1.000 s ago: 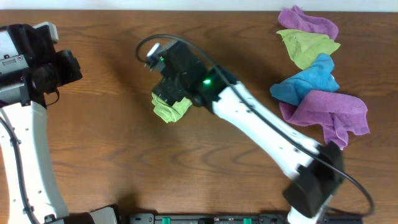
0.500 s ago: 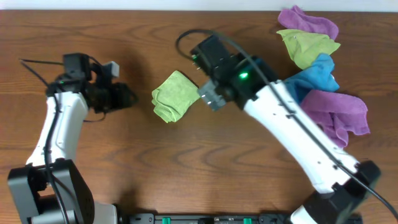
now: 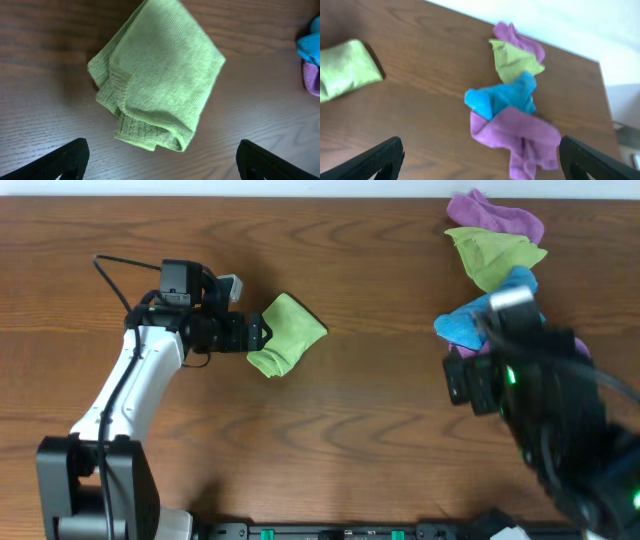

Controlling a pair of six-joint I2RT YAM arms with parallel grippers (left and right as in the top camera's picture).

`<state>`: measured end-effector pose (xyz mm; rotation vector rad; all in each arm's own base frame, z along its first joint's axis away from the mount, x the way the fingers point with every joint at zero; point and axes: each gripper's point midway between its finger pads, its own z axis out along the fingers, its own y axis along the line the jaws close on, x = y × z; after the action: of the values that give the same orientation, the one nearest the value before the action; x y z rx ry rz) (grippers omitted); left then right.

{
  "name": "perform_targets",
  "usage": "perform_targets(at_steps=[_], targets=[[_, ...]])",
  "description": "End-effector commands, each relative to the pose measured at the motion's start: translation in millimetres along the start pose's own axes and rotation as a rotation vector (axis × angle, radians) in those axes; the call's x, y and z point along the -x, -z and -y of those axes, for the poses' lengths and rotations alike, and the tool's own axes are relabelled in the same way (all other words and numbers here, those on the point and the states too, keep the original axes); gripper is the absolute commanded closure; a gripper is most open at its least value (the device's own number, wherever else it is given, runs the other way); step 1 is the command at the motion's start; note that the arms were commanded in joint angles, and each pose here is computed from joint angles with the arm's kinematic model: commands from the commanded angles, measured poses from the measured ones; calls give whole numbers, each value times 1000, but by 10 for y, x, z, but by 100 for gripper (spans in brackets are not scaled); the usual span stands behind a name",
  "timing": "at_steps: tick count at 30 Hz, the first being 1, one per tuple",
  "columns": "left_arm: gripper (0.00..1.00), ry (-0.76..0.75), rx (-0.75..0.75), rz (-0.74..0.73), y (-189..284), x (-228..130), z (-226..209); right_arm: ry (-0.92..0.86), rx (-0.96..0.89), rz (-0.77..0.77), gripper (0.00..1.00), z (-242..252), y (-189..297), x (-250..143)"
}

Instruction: Fold the cloth

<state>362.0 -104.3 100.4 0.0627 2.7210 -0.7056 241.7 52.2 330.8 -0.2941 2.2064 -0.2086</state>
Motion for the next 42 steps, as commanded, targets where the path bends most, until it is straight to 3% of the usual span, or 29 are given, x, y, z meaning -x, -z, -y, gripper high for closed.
perform_targets(at_steps=[1,6,8,10,12,14,23,31,35,38,42], targets=[[5,94,-69,-65,-181,-87,22,-33,23,-50,1,-72,-161,-341],[5,144,-140,-62,-286,-29,109,-59,86,-102,1,-221,-270,-527],[0,182,-134,-62,-287,-23,101,-61,88,-114,1,-239,-296,-534],[15,199,-131,-63,-288,-24,97,-56,89,-127,1,-251,-318,-549],[17,225,-115,-80,-292,-67,86,-48,96,-147,1,-274,-335,-583],[16,264,-44,-94,-298,-127,-31,-40,111,-174,1,-309,-348,-631],[7,265,-12,-102,-116,-218,-73,-26,108,-212,1,-307,-347,-717],[3,229,-32,54,470,-385,-96,-21,107,-223,1,-303,-342,-743],[5,255,-86,155,359,-518,-110,-23,108,-216,1,-305,-346,-726],[5,272,-248,234,207,-476,12,-10,112,-222,1,-310,-342,-743],[5,346,-292,305,40,-444,-81,-3,111,-230,1,-307,-338,-762]])
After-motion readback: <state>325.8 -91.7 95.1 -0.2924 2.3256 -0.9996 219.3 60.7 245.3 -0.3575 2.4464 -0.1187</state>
